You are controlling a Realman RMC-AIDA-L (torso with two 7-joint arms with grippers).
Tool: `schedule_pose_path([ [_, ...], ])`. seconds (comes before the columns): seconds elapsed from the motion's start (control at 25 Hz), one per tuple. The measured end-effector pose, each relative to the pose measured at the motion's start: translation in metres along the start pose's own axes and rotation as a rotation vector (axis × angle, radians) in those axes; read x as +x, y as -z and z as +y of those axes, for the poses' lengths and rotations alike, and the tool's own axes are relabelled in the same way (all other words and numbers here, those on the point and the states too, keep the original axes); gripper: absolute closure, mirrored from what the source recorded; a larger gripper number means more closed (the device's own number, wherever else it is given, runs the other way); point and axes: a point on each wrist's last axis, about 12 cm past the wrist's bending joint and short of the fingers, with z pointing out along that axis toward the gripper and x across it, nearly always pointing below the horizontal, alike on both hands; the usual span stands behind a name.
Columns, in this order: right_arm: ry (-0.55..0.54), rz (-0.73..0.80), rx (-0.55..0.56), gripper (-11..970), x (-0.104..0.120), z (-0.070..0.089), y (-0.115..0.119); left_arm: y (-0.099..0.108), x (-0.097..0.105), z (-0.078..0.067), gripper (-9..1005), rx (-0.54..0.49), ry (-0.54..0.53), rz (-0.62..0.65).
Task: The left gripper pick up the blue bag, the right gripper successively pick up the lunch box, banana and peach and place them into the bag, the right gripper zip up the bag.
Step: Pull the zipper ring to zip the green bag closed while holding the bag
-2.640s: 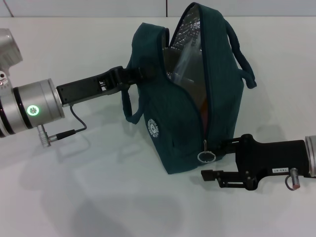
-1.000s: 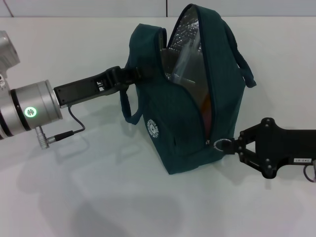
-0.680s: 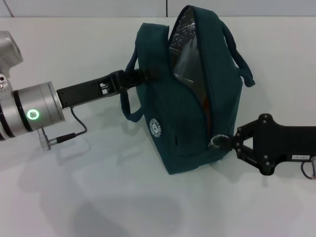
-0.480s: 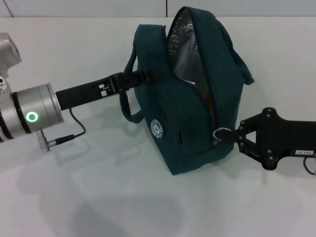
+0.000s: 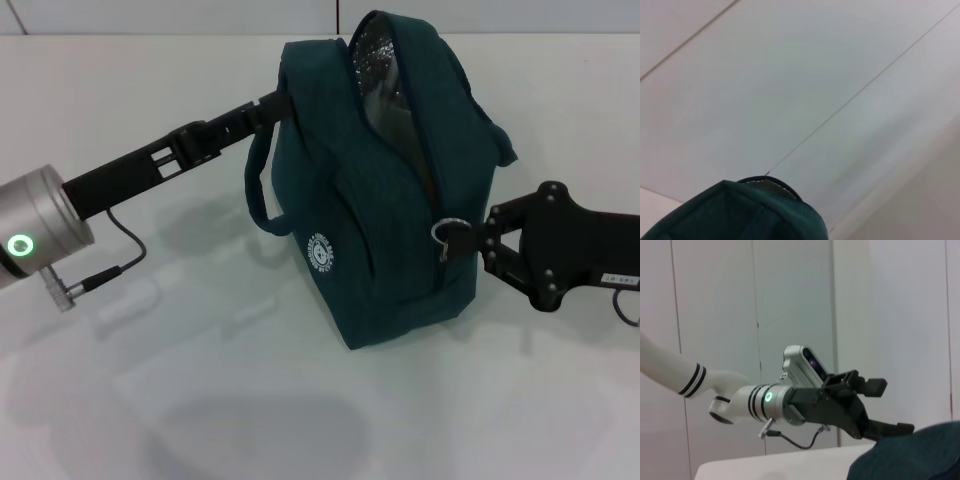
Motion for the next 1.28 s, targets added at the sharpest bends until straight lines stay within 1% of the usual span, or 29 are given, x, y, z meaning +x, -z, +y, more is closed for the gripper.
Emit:
schedule_pose_path([
  [0.24, 0.022, -0.047, 0.012, 935, -0.01, -0.007, -0.006, 0.003, 0.0, 0.0, 120, -0.002, -0.004, -0.013],
  [0.4, 0.037, -0.074, 0.025, 933, -0.018, -0.014, -0.01, 0.004, 0.001, -0.001, 120, 0.003, -0.018, -0.013],
  [0.44, 0.048, -0.098, 0.048, 933, -0.024, -0.021, -0.016, 0.004, 0.001, -0.001, 120, 0.007, -0.023, -0.012],
  [0.64, 0.061, -0.12, 0.055, 931, -0.033, -0.03, -0.026, 0.008, 0.004, -0.003, 120, 0.015, -0.042, -0.013],
  [0.8, 0.072, -0.11, 0.076, 929, -0.039, -0.04, -0.039, 0.011, 0.005, -0.002, 120, 0.009, -0.052, -0.017],
  [0.88, 0.077, -0.109, 0.064, 928, -0.042, -0.043, -0.045, 0.015, 0.005, -0.002, 120, 0.0, -0.051, -0.03],
  [1.04, 0.1, -0.13, 0.011, 927, -0.056, -0.048, -0.065, 0.028, 0.004, -0.001, 121, -0.02, -0.054, -0.071],
  [1.16, 0.128, -0.157, -0.01, 925, -0.064, -0.048, -0.076, 0.034, 0.005, -0.002, 121, -0.023, -0.058, -0.084],
  [1.28, 0.148, -0.159, -0.025, 924, -0.068, -0.049, -0.085, 0.037, 0.005, -0.002, 121, -0.028, -0.057, -0.087],
])
